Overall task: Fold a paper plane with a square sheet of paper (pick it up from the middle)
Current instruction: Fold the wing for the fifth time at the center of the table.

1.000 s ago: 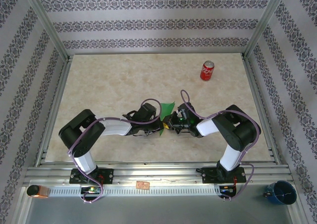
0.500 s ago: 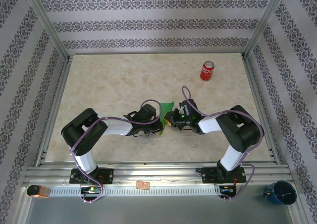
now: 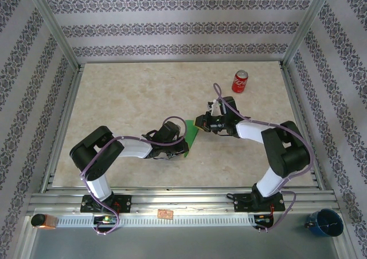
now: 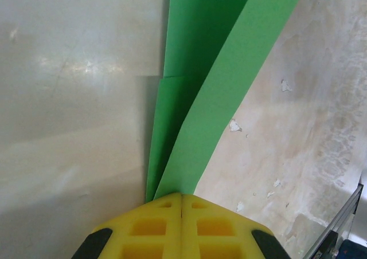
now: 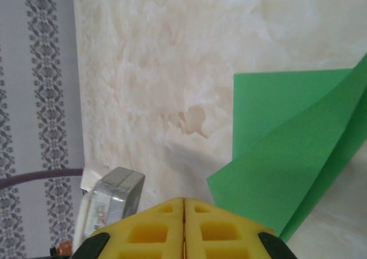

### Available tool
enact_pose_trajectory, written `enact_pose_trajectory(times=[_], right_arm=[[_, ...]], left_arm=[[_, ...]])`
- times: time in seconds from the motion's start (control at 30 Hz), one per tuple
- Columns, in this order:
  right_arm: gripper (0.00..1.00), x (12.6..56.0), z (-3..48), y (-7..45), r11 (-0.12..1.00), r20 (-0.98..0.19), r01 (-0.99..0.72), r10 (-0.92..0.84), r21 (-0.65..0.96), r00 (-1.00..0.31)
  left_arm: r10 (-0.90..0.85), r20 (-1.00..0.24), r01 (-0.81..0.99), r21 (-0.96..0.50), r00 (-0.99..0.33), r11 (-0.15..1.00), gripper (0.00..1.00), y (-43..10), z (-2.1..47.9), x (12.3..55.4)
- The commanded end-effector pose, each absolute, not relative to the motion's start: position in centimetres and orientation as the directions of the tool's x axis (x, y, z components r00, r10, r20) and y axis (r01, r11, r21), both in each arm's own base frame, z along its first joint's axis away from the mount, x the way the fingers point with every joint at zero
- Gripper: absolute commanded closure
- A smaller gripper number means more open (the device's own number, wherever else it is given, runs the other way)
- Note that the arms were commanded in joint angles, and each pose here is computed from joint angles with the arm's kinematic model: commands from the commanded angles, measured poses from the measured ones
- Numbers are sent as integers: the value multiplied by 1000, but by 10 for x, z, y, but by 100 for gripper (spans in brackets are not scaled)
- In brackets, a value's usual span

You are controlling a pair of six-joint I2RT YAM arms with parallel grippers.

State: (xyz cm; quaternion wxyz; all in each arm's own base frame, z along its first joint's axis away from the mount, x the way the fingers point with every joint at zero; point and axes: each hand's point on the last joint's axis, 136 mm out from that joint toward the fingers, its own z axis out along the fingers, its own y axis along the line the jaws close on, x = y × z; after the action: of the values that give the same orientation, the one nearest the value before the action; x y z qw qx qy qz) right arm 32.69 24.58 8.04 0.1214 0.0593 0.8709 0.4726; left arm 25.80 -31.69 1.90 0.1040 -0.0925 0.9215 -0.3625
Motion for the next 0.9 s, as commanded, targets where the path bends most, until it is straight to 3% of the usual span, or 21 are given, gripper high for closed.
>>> enact_pose_trajectory(times=[0.0, 0.2, 0.33, 0.53, 0.87], right_arm=[[90, 313, 77, 261, 534, -156, -74, 110, 842, -982], [92, 305, 59, 276, 556, -118, -95, 6, 826, -993], [92, 315, 35, 256, 609, -109, -63, 38, 791, -993], [92, 341, 30, 242, 562, -105, -39, 85, 826, -991], [91, 351, 19, 230, 592, -85, -4, 108, 806, -990]], left_arm=[[-205, -101, -93, -645, -973, 758, 100, -309, 7, 243], [-196, -96, -89, -644, -976, 760, 100, -310, 7, 242], [-194, -95, -89, -641, -976, 762, 100, -308, 6, 240], [-183, -82, -91, -635, -980, 767, 100, -306, 1, 236], [-168, -87, -76, -631, -982, 772, 100, -305, 1, 233]])
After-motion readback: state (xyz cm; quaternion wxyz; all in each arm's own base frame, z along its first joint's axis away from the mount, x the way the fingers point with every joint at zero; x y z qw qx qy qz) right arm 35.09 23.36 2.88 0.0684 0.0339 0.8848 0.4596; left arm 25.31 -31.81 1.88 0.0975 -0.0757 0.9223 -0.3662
